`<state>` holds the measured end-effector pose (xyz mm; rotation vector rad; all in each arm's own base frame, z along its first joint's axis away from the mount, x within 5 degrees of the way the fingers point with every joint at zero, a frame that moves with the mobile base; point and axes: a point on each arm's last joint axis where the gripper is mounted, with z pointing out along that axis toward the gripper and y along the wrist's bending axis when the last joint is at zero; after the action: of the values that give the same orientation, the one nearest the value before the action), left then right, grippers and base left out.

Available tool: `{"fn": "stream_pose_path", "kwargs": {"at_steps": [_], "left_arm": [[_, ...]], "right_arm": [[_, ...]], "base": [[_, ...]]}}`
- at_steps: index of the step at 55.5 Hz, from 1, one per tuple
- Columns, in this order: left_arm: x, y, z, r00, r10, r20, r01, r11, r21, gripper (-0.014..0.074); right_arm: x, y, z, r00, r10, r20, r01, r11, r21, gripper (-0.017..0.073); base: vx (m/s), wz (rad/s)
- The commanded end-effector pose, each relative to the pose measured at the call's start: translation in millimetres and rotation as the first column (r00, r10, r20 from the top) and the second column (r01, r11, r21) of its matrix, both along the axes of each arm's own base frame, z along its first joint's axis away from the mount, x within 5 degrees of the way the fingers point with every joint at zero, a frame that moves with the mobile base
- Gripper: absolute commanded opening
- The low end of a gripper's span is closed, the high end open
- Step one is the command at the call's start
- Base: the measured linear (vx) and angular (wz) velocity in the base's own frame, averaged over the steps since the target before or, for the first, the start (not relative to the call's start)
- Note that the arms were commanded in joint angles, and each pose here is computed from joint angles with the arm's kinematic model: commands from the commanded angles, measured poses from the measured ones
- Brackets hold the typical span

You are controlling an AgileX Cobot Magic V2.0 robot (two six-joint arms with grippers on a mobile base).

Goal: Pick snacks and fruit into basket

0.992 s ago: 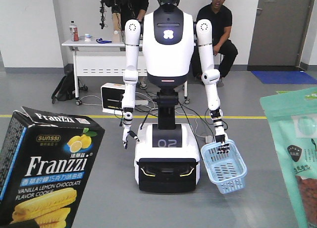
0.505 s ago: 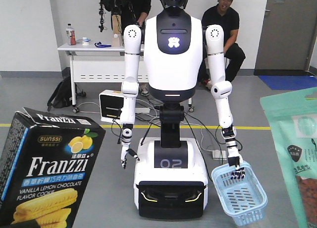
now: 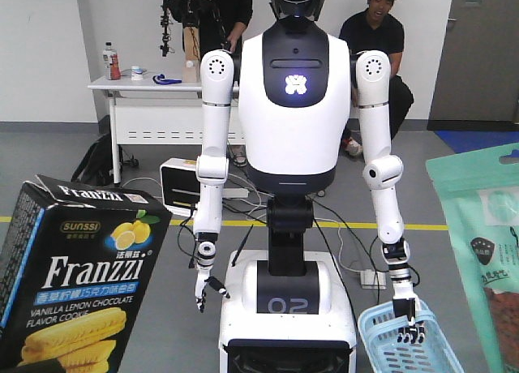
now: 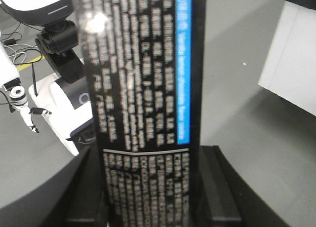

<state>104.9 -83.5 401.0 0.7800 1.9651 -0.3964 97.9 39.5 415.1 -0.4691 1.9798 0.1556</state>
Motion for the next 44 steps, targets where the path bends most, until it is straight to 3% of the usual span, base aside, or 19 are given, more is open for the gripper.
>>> {"fn": "stream_pose_path", "kwargs": {"at_steps": [1, 44], "left_arm": [[-1.0, -0.1, 19.5, 0.995, 0.006, 0.098, 0.003, 0.996, -0.089, 0.004], [-1.0, -0.1, 19.5, 0.995, 0.006, 0.098, 0.003, 0.996, -0.089, 0.004]], "right_arm": [[0.2, -0.3, 17.5, 0.993, 0.008, 0.122, -0.011, 1.0, 0.024, -0.0007], [0.2, -0.3, 17.5, 0.993, 0.008, 0.122, -0.011, 1.0, 0.024, -0.0007]], "base": [[0.37, 0.03], [0.32, 0.04]]}}
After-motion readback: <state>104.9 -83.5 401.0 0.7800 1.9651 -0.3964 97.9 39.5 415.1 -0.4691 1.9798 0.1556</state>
